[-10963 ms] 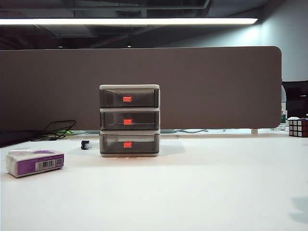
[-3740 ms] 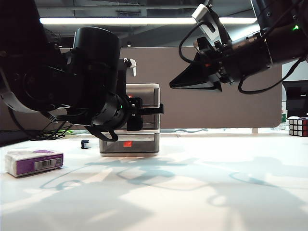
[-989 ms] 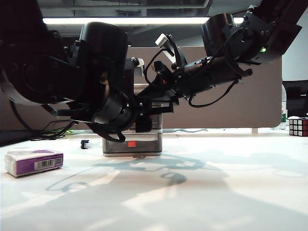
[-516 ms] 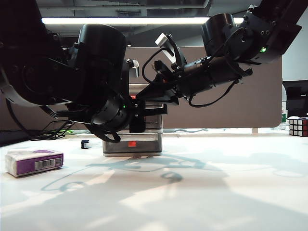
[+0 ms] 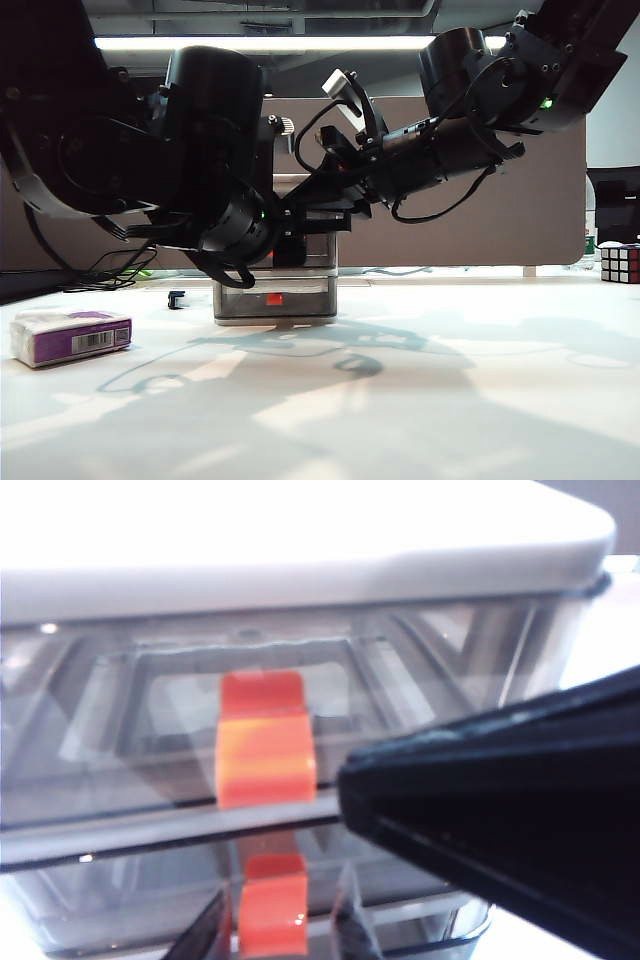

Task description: Open the second layer of the drawer on the table, pick up a pack of napkins on the table and put it in, and finally close the drawer.

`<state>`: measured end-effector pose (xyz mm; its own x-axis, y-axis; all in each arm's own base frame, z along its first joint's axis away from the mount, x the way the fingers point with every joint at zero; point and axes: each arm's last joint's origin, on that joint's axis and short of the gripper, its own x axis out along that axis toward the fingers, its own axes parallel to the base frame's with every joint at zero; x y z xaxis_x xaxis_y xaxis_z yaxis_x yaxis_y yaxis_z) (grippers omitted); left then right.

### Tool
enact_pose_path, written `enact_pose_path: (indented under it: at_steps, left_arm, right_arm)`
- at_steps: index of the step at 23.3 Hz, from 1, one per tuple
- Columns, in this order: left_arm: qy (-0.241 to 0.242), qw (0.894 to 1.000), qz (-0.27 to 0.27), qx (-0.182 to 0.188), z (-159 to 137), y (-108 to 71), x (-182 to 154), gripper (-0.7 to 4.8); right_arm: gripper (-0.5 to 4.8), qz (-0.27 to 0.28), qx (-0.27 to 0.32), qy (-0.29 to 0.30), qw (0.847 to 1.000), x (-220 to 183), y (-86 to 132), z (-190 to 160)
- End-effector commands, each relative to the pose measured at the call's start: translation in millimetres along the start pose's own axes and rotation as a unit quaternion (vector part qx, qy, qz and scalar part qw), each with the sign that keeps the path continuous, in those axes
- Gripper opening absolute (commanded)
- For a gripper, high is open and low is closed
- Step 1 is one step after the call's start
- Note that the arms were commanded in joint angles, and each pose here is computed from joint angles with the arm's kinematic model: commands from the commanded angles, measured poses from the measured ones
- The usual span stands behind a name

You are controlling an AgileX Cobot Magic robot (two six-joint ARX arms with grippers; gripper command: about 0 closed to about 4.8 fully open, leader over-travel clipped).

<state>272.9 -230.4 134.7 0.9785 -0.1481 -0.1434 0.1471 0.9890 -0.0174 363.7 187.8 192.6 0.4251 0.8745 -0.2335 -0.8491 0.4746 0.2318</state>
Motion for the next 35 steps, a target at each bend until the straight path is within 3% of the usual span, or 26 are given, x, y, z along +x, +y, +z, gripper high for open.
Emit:
enact_pose_path:
  at_steps: [1,25,30,35]
  left_arm:
    - [-0.004,1.000,-0.001,0.002,0.6,-0.6,1.2,1.20]
    - [-0.014,1.000,-0.007,0.019,0.5,5.1,7.8,1.17]
    - [-0.015,1.000,-0.006,0.019,-1.4,5.0,8.4,-0.07]
    - [-0.015,1.000,-0.004,0.019,-2.3,5.0,8.7,-0.06]
  right_arm:
    - [-0.05,-0.002,-0.005,-0.006,1.000,-0.6,1.1,4.1]
    - [-0.05,-0.002,-0.015,-0.020,1.000,-0.6,1.0,8.8]
    - [-0.05,-0.002,-0.015,-0.020,1.000,-0.6,0.9,8.8]
    - [-0.05,-0.005,-0.018,-0.024,1.000,-0.6,0.8,9.7]
